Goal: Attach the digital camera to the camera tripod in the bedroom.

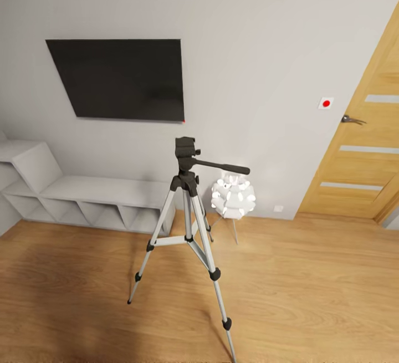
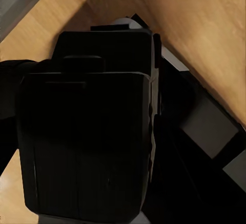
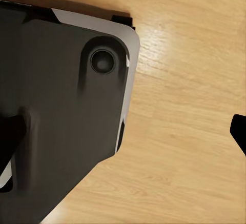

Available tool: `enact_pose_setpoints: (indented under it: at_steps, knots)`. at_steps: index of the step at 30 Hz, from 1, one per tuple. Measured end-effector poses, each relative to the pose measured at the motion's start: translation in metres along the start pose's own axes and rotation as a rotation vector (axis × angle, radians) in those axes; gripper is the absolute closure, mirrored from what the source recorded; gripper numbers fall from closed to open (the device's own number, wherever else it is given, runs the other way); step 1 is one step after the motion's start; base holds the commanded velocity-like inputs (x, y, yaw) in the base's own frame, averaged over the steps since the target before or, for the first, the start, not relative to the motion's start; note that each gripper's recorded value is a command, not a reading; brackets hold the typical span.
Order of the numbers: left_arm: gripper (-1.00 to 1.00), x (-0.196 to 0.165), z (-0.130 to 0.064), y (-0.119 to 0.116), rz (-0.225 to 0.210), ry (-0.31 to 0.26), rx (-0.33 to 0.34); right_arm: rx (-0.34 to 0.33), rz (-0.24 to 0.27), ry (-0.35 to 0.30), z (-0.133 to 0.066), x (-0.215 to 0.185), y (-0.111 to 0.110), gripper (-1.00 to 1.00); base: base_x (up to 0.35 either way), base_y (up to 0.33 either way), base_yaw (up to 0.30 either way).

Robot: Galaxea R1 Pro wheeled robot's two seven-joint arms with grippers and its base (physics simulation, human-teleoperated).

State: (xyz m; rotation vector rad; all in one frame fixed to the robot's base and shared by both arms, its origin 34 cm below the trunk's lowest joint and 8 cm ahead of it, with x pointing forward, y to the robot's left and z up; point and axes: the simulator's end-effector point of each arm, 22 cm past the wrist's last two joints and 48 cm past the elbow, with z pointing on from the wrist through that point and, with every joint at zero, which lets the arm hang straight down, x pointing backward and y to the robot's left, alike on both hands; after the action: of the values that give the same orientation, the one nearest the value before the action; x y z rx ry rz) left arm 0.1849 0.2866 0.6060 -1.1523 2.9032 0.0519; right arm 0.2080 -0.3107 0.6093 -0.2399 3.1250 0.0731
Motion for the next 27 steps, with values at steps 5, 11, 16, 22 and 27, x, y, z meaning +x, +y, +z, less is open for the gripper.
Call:
enact_pose_setpoints:
  at_steps: [5, 11, 16, 22, 27]
  knots:
    - [1.00, 0.0007, 0.0002, 0.0006, -0.001, 0.002, -0.002, 0.000, 0.000, 0.002, 0.0001, 0.0010, -0.0010, -1.00, 0.000, 0.000, 0.000]
    - [1.00, 0.0009, 0.0002, 0.0008, -0.001, 0.002, -0.002, 0.000, 0.000, 0.003, 0.0001, 0.0013, -0.0009, -1.00, 0.000, 0.000, 0.000]
    - [1.00, 0.0009, 0.0002, 0.0008, -0.001, 0.002, -0.002, 0.000, 0.001, 0.003, 0.0001, 0.0013, -0.0009, -1.00, 0.000, 0.000, 0.000]
    - [1.00, 0.0007, 0.0002, 0.0008, -0.001, 0.001, -0.002, -0.004, 0.004, 0.005, 0.0003, 0.0015, 0.0014, -1.00, 0.000, 0.000, 0.006]
    - [1.00, 0.0007, 0.0002, 0.0009, -0.001, 0.001, -0.002, -0.002, 0.005, 0.005, 0.0003, 0.0016, 0.0009, -1.00, 0.000, 0.000, 0.173]
